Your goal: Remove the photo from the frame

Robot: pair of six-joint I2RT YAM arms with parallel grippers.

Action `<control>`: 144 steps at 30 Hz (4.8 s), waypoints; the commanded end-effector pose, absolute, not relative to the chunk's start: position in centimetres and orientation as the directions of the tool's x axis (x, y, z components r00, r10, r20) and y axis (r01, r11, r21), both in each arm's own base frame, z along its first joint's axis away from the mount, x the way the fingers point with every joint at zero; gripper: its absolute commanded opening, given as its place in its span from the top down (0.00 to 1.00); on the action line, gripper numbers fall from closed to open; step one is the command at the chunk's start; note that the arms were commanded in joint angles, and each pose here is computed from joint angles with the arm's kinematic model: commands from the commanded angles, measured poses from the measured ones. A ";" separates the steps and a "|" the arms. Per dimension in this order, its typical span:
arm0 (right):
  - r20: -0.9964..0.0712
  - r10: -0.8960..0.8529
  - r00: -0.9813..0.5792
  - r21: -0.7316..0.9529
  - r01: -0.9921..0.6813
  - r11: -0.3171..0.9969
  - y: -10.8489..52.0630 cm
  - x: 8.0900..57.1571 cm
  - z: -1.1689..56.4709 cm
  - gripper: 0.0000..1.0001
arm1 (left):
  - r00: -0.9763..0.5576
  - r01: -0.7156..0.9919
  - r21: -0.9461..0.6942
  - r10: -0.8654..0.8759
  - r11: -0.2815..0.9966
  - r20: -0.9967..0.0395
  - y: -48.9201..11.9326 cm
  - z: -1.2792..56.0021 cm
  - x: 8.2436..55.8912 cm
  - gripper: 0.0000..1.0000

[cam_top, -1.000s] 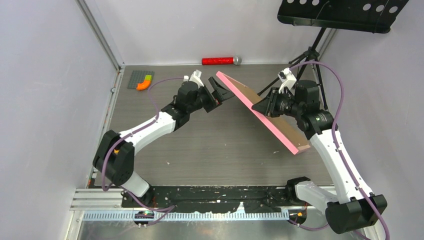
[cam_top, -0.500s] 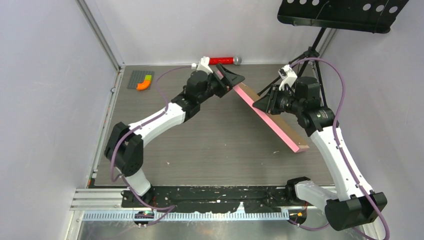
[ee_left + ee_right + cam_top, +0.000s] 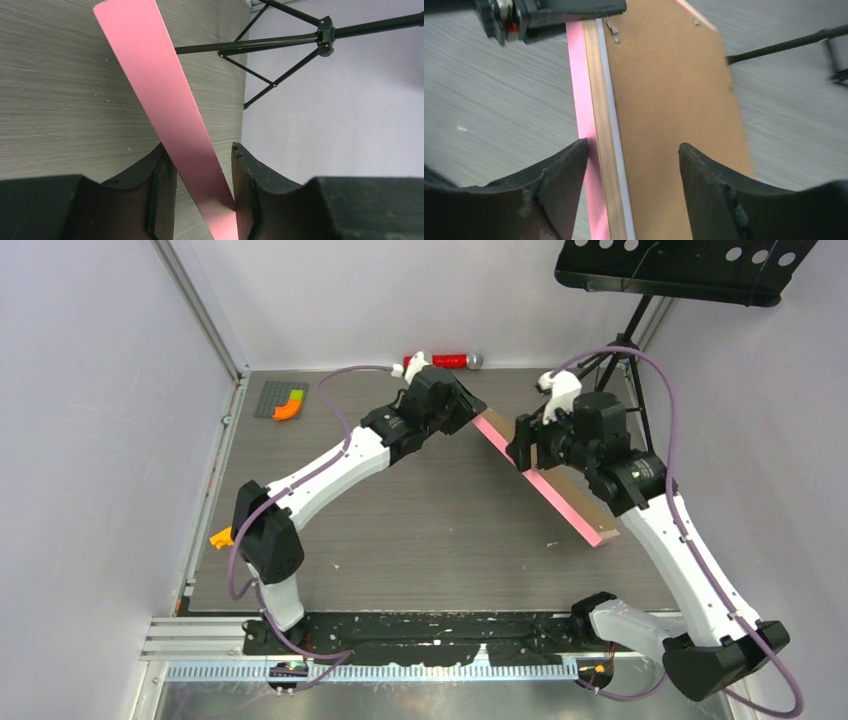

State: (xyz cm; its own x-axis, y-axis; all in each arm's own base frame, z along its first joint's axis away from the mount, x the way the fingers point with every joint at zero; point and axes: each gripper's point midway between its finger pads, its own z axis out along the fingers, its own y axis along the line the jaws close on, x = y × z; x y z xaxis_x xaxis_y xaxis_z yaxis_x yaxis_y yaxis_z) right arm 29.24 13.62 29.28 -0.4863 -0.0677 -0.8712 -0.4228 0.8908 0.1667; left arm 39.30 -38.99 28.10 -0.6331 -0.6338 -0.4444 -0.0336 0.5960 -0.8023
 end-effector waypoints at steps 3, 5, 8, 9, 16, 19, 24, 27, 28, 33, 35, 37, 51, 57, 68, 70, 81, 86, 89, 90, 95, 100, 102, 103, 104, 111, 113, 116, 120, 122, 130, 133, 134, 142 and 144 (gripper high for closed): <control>-0.752 -0.508 -0.421 -0.360 -0.383 0.851 10.0 29.5 29.2 0.22 | -0.579 -0.019 -0.739 -0.610 0.674 -0.541 -38.1 31.0 40.5 0.85; -0.694 -0.586 -0.418 -0.431 -0.411 0.803 10.2 29.2 28.7 0.21 | -0.589 -0.033 -0.730 -0.603 0.683 -0.538 -38.3 30.9 40.6 0.88; -0.645 -0.648 -0.407 -0.496 -0.423 0.759 10.5 28.8 28.1 0.20 | -0.593 -0.037 -0.729 -0.602 0.684 -0.535 -38.4 31.0 40.6 0.90; -0.635 -0.662 -0.399 -0.508 -0.430 0.746 10.7 28.6 28.0 0.20 | -0.592 -0.034 -0.729 -0.602 0.683 -0.536 -38.5 31.1 40.6 0.90; -0.489 -0.750 -0.446 -0.696 -0.320 0.643 9.7 28.8 27.8 0.64 | -0.588 -0.028 -0.731 -0.602 0.682 -0.540 -38.4 32.1 40.3 0.81; -0.467 -0.757 -0.458 -0.740 -0.266 0.618 9.7 28.8 28.9 0.87 | -0.592 -0.012 -0.737 -0.599 0.676 -0.540 -38.3 32.9 39.9 0.71; -0.538 -0.719 -0.439 -0.707 -0.229 0.669 10.7 28.8 30.1 0.95 | -0.566 0.045 -0.732 -0.586 0.680 -0.579 -36.5 35.0 38.4 0.36; -0.646 -0.658 -0.386 -0.605 -0.265 0.750 12.2 28.4 31.5 0.95 | -0.523 0.071 -0.703 -0.573 0.708 -0.631 -33.7 36.4 37.1 0.02; -0.685 -0.628 -0.368 -0.567 -0.271 0.778 12.8 28.4 32.4 0.95 | -0.503 0.086 -0.692 -0.568 0.717 -0.651 -32.6 37.1 36.5 0.01; -0.805 -0.516 -0.293 -0.391 -0.393 0.833 16.0 27.3 35.2 0.95 | -0.402 0.076 -0.622 -0.547 0.779 -0.735 -25.4 38.2 33.6 0.00; -0.834 -0.478 -0.274 -0.337 -0.433 0.836 17.0 26.8 36.2 0.95 | -0.349 0.057 -0.614 -0.560 0.787 -0.751 -22.6 38.5 32.4 0.00; -0.866 -0.434 -0.247 -0.274 -0.491 0.827 18.4 26.2 37.5 0.95 | -0.301 0.045 -0.613 -0.574 0.789 -0.761 -20.1 38.7 31.3 0.00; -0.912 0.009 -0.410 0.230 -0.494 0.839 18.4 28.8 36.6 0.95 | -0.392 -0.071 -0.558 -0.537 0.827 -0.746 -15.0 32.2 28.5 0.00; -0.883 0.083 -0.463 0.282 -0.380 0.881 14.6 30.4 33.7 0.95 | -0.491 -0.073 -0.538 -0.500 0.840 -0.713 -16.1 29.4 28.7 0.00; -0.693 0.322 -0.645 0.598 -0.267 0.755 14.3 30.8 24.0 0.95 | -0.643 -0.102 -0.456 -0.409 0.884 -0.648 -16.7 24.5 28.0 0.00; -0.655 0.352 -0.669 0.653 -0.266 0.709 15.1 30.6 22.9 0.95 | -0.656 -0.101 -0.455 -0.403 0.885 -0.638 -16.8 23.8 27.9 0.00; -0.617 0.351 -0.704 0.635 -0.182 0.750 14.5 32.0 15.5 0.95 | -0.731 -0.108 -0.377 -0.331 0.920 -0.597 -16.2 19.6 26.9 0.00; -0.652 0.283 -0.703 0.545 -0.176 0.820 13.3 33.5 12.6 0.79 | -0.787 -0.139 -0.314 -0.298 0.939 -0.541 -15.2 15.6 26.1 0.00; -0.662 0.228 -0.714 0.433 -0.117 0.894 11.1 33.8 10.8 0.69 | -0.825 -0.153 -0.303 -0.291 0.941 -0.485 -15.3 13.1 26.0 0.00; -0.668 0.197 -0.717 0.398 -0.122 0.909 10.7 33.9 10.5 0.65 | -0.844 -0.157 -0.297 -0.285 0.942 -0.455 -15.4 12.0 25.9 0.00; -0.650 0.133 -0.748 0.313 -0.104 0.944 9.3 33.4 8.6 0.50 | -0.896 -0.159 -0.273 -0.255 0.949 -0.364 -16.4 9.0 25.7 0.00; -0.629 0.082 -0.773 0.238 -0.091 0.967 8.0 32.8 7.1 0.42 | -0.905 -0.154 -0.269 -0.245 0.951 -0.346 -16.8 8.3 26.1 0.00; -0.624 0.080 -0.778 0.246 -0.099 0.964 8.3 32.7 6.8 0.42 | -0.909 -0.150 -0.270 -0.240 0.951 -0.341 -17.0 8.1 26.2 0.00; -0.616 0.081 -0.784 0.251 -0.098 0.963 8.3 32.6 6.4 0.42 | -0.911 -0.150 -0.270 -0.239 0.951 -0.335 -17.1 8.0 26.3 0.00; -0.608 0.079 -0.790 0.254 -0.099 0.962 8.4 32.5 6.0 0.42 | -0.913 -0.149 -0.270 -0.237 0.951 -0.332 -17.2 7.8 26.4 0.00; -0.582 -0.006 -0.813 0.153 -0.116 0.981 8.5 32.7 5.0 0.41 | -0.930 -0.145 -0.236 -0.214 0.961 -0.299 -17.3 6.6 26.6 0.00; -0.570 -0.052 -0.820 0.100 -0.132 0.986 9.0 32.7 4.8 0.40 | -0.928 -0.139 -0.241 -0.211 0.960 -0.306 -17.4 6.7 26.8 0.00; -0.543 -0.116 -0.832 0.040 -0.164 0.986 10.4 32.5 4.1 0.66 | -0.923 -0.136 -0.249 -0.214 0.959 -0.320 -17.4 6.9 26.9 0.00; -0.560 -0.107 -0.822 0.040 -0.156 0.987 11.3 33.3 4.8 0.94 | -0.918 -0.142 -0.245 -0.220 0.959 -0.329 -17.1 7.0 26.9 0.00; -0.587 -0.099 -0.804 0.076 -0.176 0.981 12.3 33.8 6.2 0.95 | -0.910 -0.147 -0.249 -0.230 0.957 -0.346 -16.9 7.3 26.9 0.00; -0.678 -0.001 -0.735 0.269 -0.249 0.931 17.1 34.4 13.5 0.95 | -0.857 -0.207 -0.272 -0.308 0.940 -0.414 -14.3 9.7 26.9 0.00; -0.663 0.037 -0.748 0.350 -0.266 0.898 20.2 34.2 13.8 0.95 | -0.831 -0.238 -0.270 -0.339 0.933 -0.442 -12.7 10.5 26.9 0.00; -0.651 0.036 -0.758 0.360 -0.268 0.893 21.0 34.5 12.9 0.95 | -0.821 -0.246 -0.270 -0.348 0.931 -0.452 -12.2 10.6 27.0 0.00; -0.564 0.007 -0.826 0.455 -0.303 0.837 32.8 34.6 8.1 0.95 | -0.795 -0.346 -0.233 -0.415 0.909 -0.443 -8.6 9.7 26.9 0.00; -0.546 0.016 -0.837 0.487 -0.302 0.819 35.3 34.9 7.5 0.94 | -0.795 -0.367 -0.220 -0.428 0.904 -0.431 -7.9 9.1 26.5 0.00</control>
